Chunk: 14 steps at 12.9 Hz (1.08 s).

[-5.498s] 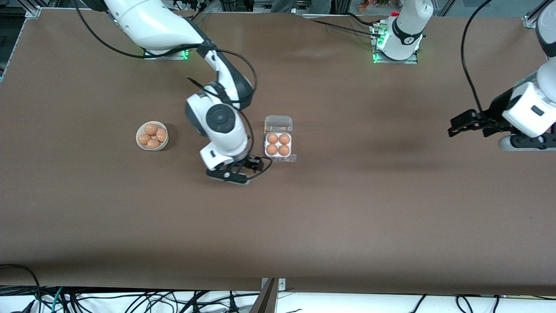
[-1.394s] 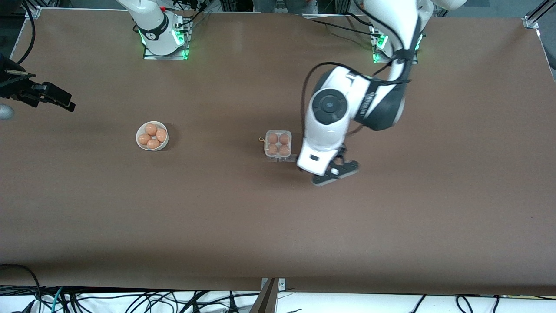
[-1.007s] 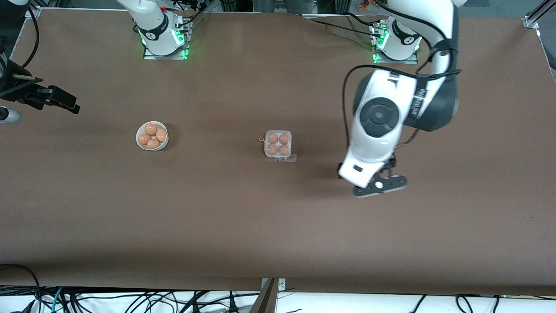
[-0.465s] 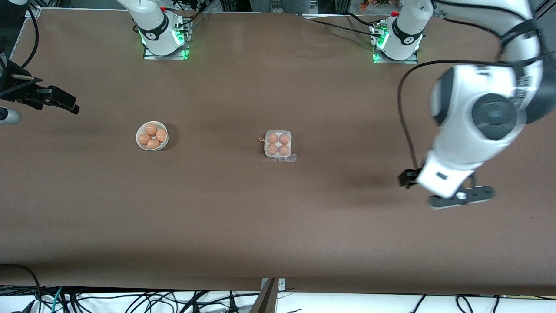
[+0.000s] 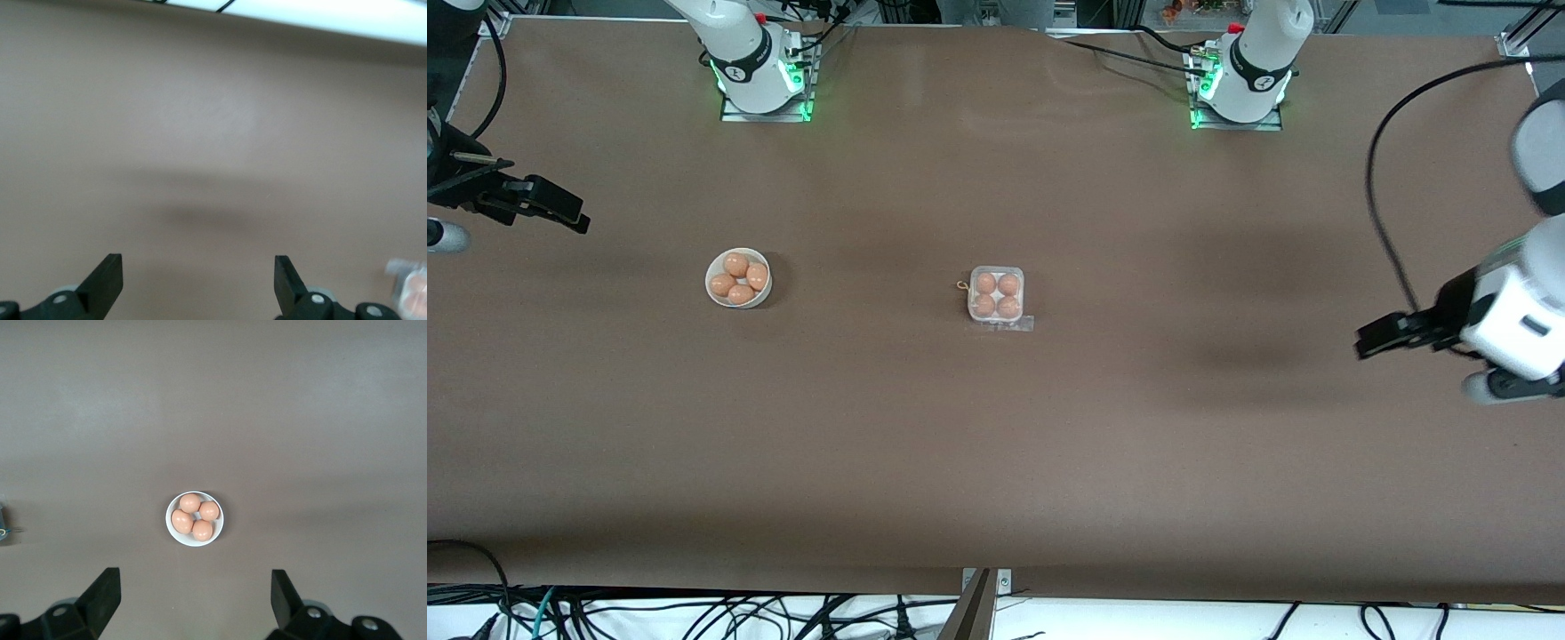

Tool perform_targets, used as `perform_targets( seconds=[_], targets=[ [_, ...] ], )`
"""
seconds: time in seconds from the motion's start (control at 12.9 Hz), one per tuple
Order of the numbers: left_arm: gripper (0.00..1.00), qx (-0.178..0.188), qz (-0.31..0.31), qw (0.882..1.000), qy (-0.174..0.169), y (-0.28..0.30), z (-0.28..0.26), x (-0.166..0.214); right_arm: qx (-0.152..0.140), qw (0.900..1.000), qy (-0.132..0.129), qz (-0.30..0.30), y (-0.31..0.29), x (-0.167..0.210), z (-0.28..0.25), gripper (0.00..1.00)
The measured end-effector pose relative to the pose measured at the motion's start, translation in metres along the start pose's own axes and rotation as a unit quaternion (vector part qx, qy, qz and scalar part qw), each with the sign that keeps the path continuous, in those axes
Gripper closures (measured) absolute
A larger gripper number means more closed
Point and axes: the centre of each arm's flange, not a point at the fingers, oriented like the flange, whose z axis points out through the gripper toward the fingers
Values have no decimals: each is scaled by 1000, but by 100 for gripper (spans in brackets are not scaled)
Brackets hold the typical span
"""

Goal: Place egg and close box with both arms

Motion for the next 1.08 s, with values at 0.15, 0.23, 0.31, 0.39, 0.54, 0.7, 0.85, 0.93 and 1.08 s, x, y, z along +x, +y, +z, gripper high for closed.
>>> perform_targets(
  seconds=[0.15,0.23,0.31,0.39,0.54,0.7,0.85,0.93,1.08],
  targets=[
    [0,9,28,1000,-11,-26,-15,-15,0,1000,0,0,0,0,0,0],
    [0,8,34,999,-16,-41,-19,-23,0,1000,0,0,0,0,0,0],
    [0,5,36,999,-21,-53,-19,-31,0,1000,0,0,0,0,0,0],
    [0,3,37,999,-28,-60,-17,-38,0,1000,0,0,0,0,0,0],
    [0,-2,40,999,-35,-62,-12,-52,0,1000,0,0,0,0,0,0],
    [0,-6,45,999,-25,-58,-13,-62,0,1000,0,0,0,0,0,0],
    [0,-9,46,999,-20,-58,-19,-74,0,1000,0,0,0,0,0,0],
    [0,-8,46,999,-17,-59,-23,-80,0,1000,0,0,0,0,0,0],
    [0,0,50,999,-12,-59,-32,-89,0,1000,0,0,0,0,0,0]
  ],
)
